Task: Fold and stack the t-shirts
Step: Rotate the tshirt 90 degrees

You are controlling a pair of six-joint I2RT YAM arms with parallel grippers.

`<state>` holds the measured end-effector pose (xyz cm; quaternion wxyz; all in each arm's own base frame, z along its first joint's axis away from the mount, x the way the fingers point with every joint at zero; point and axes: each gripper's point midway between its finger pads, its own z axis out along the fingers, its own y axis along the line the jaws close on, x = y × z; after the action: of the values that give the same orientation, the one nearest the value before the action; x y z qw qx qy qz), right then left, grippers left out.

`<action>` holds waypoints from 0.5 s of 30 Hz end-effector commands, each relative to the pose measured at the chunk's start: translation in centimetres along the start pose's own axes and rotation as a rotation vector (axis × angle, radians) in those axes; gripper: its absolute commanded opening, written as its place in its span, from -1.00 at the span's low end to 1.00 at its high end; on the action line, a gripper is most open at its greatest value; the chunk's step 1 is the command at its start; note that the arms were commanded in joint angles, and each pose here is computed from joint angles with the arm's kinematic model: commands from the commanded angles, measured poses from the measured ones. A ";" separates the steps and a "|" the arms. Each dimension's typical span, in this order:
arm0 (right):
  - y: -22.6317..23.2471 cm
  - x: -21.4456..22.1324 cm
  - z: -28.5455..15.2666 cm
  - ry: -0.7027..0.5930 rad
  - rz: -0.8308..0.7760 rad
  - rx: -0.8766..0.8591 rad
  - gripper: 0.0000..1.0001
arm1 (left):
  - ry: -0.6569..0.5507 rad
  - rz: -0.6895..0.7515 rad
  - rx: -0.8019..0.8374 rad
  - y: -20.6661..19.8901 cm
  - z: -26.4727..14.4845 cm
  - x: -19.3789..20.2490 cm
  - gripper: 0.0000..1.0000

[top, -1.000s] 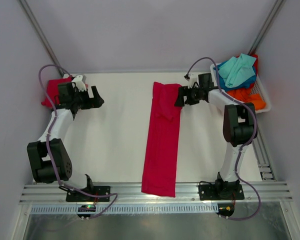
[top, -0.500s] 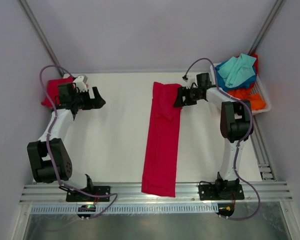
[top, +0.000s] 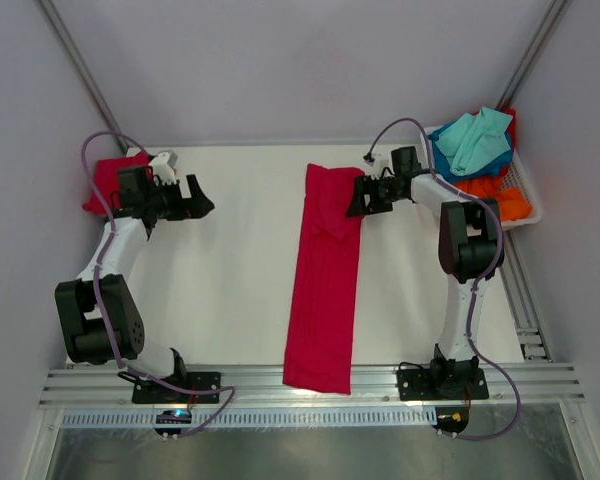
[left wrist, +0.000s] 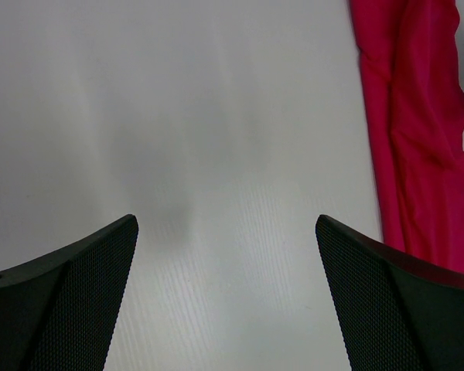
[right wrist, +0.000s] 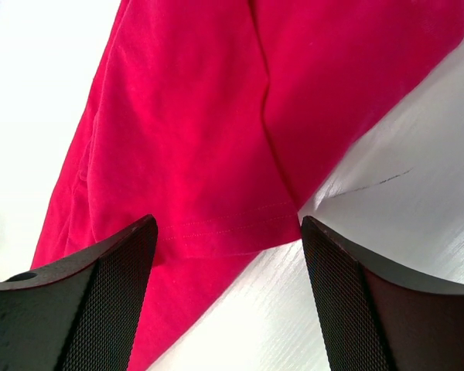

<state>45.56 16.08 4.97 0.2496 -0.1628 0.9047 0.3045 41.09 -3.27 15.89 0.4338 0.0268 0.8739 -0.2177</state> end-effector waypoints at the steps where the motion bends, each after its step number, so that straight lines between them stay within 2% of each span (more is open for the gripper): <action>1: 0.2 -1.6 0.2 -0.021 -0.009 0.001 0.57 | -0.007 -0.002 0.036 -0.8 -0.2 -0.1 0.98; 13: -0.2 -1.2 0.0 -0.008 0.005 0.034 0.56 | 0.001 -0.015 0.068 -1.3 0.0 0.2 0.98; 15: -0.2 -1.3 0.1 -0.011 0.008 0.030 0.29 | 0.001 -0.017 0.068 -1.3 0.0 0.2 0.98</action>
<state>45.77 15.70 4.27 0.2398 -0.1534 0.9131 0.2920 40.80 -3.95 15.99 0.4285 0.0272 0.8711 -0.2385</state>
